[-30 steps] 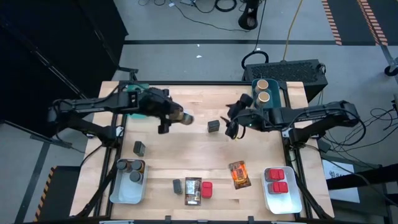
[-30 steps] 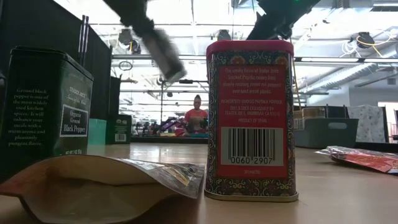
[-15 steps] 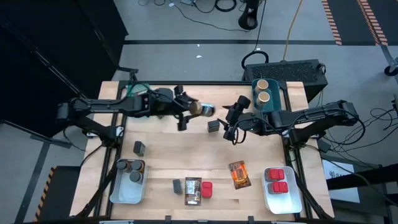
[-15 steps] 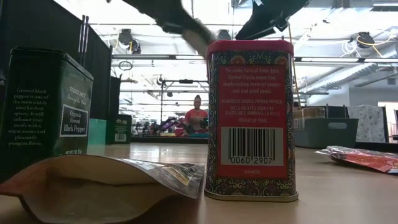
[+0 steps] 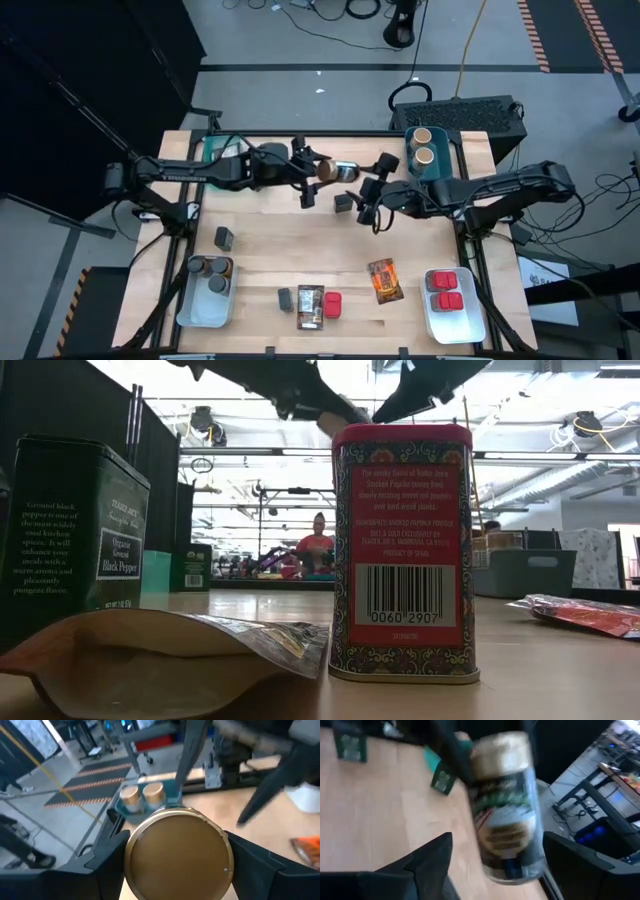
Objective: Sort spices by type
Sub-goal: Put the brown seasoning bottle into the dark green bin
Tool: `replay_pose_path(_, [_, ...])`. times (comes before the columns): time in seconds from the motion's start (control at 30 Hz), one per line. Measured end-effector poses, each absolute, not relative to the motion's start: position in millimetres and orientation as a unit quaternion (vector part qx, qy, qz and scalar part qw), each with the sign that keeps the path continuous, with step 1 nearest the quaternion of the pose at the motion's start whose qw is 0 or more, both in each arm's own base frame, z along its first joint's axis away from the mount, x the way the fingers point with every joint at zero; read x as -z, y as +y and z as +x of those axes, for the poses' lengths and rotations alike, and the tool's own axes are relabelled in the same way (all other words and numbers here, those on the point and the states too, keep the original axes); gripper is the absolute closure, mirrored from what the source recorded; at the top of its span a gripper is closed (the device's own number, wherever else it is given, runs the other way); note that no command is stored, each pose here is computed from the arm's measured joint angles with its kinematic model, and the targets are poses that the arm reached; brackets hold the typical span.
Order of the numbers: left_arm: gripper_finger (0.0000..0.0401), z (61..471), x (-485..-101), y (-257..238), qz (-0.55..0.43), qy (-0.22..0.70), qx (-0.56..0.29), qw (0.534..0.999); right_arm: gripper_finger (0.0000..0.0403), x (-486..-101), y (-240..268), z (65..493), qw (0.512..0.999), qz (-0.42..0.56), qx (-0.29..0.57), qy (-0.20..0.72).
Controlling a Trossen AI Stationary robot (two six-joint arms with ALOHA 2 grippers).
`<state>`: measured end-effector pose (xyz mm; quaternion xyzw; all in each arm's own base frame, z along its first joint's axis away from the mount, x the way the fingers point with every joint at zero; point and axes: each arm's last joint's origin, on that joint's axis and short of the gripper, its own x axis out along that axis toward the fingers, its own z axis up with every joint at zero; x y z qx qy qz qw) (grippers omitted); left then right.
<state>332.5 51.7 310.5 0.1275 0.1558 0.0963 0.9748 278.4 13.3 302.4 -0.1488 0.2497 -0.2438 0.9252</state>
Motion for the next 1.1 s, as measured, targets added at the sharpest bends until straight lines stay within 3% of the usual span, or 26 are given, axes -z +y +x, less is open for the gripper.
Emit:
replay_pose_path(0.53, [0.0122, 339.3, -320.8, 27.7, 0.098, 0.088, -0.067, 0.989, 0.0084, -299.8, 9.4, 279.8, 0.896, -0.230, 0.260, 0.276])
replay_pose_path(0.93, [0.0122, 340.4, -326.5, 19.0, 0.095, 0.057, -0.055, 0.992, 0.0159, -296.8, 8.2, 286.5, 0.900, -0.239, 0.242, 0.273])
replay_pose_path(1.1, [0.0122, 340.3, -325.7, 19.9, 0.094, 0.063, -0.059, 0.992, 0.0160, -296.0, 8.5, 286.2, 0.901, -0.234, 0.241, 0.274])
